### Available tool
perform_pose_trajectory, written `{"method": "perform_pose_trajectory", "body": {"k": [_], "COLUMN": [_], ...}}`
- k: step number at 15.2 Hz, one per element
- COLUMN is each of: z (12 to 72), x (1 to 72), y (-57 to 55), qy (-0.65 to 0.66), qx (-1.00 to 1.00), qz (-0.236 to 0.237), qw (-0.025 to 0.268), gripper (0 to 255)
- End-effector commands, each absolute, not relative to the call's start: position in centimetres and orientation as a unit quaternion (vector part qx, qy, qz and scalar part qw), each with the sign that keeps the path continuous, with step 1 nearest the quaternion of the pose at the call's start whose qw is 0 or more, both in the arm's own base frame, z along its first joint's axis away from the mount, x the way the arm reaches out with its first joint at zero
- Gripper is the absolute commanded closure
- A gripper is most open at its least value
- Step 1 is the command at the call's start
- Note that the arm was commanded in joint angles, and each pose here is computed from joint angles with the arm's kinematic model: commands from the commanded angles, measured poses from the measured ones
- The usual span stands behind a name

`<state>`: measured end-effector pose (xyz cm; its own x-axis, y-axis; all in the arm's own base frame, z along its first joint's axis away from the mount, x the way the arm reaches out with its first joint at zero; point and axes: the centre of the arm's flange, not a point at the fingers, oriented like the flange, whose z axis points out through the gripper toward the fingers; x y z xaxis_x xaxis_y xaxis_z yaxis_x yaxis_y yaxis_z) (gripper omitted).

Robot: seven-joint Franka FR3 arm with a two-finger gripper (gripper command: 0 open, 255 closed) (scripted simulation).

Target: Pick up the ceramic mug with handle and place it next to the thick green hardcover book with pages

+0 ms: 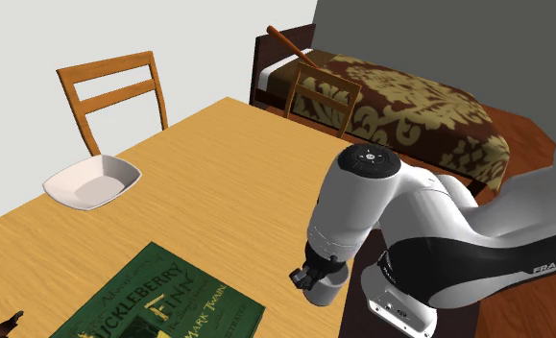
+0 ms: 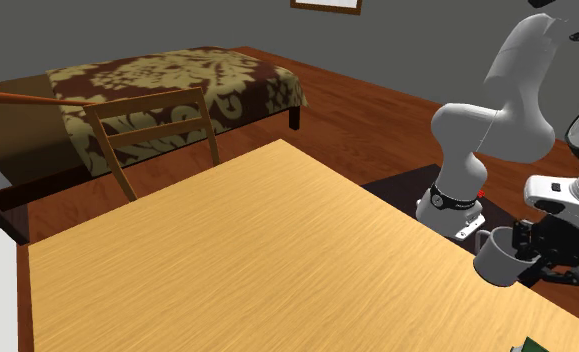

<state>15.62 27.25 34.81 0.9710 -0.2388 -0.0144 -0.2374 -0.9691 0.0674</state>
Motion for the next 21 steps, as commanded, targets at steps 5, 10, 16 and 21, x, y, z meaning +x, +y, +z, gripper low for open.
{"method": "perform_pose_trajectory", "body": {"k": [5,10,16,21], "z": [31.7,29.6,29.6,29.6], "x": [15.7,15.7,15.7,15.7], "y": [27.2,27.2,27.2,27.2], "qy": [-0.12,-0.12,-0.12,-0.12], "qx": [0.992,0.992,0.992,0.992], "qz": [-0.011,-0.011,-0.011,-0.011], "qw": [0.032,0.032,0.032,0.032], "gripper": [255,255,255,0]}}
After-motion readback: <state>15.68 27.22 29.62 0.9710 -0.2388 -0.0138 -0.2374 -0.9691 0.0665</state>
